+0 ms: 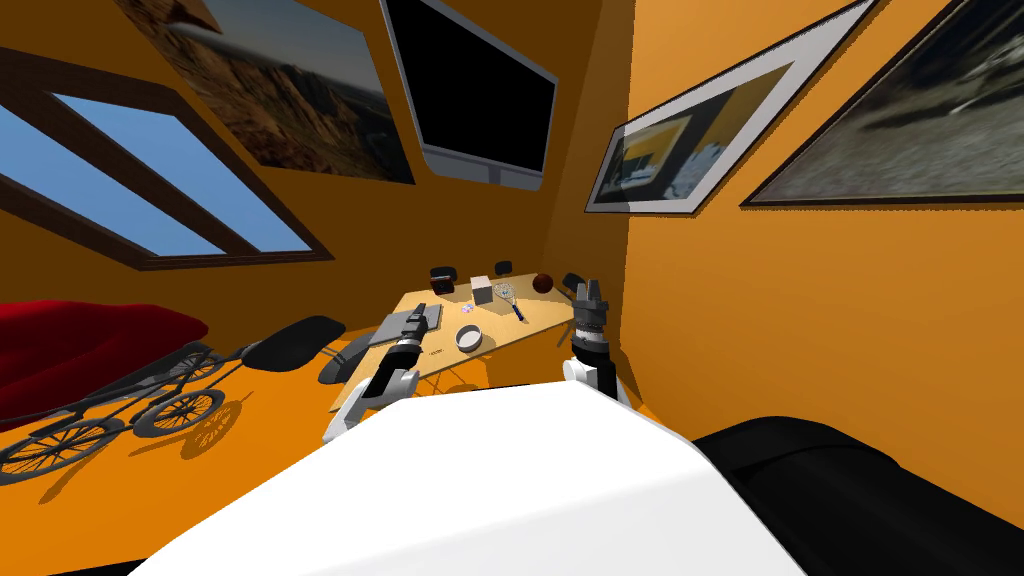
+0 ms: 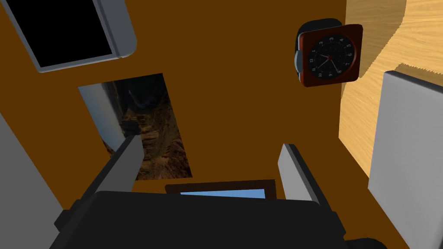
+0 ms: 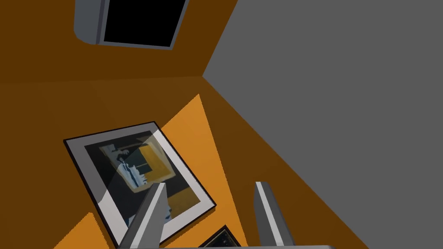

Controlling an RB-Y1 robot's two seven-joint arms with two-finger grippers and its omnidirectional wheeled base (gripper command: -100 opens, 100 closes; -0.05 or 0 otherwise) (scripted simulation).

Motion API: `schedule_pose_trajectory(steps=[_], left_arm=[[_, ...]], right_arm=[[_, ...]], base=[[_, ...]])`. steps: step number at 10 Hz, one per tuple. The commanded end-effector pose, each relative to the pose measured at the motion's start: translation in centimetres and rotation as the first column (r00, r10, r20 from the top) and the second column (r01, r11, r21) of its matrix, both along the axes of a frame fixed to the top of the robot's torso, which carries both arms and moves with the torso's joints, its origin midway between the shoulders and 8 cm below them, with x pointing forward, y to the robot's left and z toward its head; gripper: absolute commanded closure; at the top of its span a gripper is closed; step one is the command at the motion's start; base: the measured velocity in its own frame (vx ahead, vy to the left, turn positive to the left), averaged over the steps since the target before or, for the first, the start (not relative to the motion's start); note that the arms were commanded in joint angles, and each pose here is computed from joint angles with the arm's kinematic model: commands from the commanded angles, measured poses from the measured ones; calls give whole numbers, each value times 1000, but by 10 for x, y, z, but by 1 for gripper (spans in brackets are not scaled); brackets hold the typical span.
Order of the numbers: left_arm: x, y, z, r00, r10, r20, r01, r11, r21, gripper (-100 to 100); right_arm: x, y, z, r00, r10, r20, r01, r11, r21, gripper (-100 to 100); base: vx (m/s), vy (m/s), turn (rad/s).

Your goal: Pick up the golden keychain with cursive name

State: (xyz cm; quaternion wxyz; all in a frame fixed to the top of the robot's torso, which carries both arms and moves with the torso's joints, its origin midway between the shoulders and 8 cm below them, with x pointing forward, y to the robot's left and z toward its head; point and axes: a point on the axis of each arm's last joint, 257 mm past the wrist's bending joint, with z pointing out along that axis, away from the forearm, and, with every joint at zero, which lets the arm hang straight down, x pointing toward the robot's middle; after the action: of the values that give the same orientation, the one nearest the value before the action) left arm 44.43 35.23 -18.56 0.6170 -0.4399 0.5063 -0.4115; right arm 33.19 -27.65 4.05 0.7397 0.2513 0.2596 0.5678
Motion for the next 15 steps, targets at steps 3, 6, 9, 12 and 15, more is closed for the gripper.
schedule_pose_trajectory(steps=[3,6,9,12,15], left_arm=[[14,23,-41,992,27,-123,-31,999,-30,-100],[17,37,-69,979,46,-199,-56,997,-45,-100],[25,61,-98,951,75,-299,-100,993,-68,-100],[23,77,-126,922,99,-375,-138,987,-79,-100],[15,95,-160,878,127,-462,-187,979,-86,-100]], right_arm=[[0,0,0,1000,0,0,0,1000,0,0],[0,0,0,1000,0,0,0,1000,0,0],[0,0,0,1000,0,0,0,1000,0,0],[0,0,0,1000,0,0,0,1000,0,0],[0,0,0,1000,0,0,0,1000,0,0]], base=[[-13,-27,-54],[-7,-26,-46],[-8,-27,-71],[-2,-14,-45],[-6,-20,-69]])
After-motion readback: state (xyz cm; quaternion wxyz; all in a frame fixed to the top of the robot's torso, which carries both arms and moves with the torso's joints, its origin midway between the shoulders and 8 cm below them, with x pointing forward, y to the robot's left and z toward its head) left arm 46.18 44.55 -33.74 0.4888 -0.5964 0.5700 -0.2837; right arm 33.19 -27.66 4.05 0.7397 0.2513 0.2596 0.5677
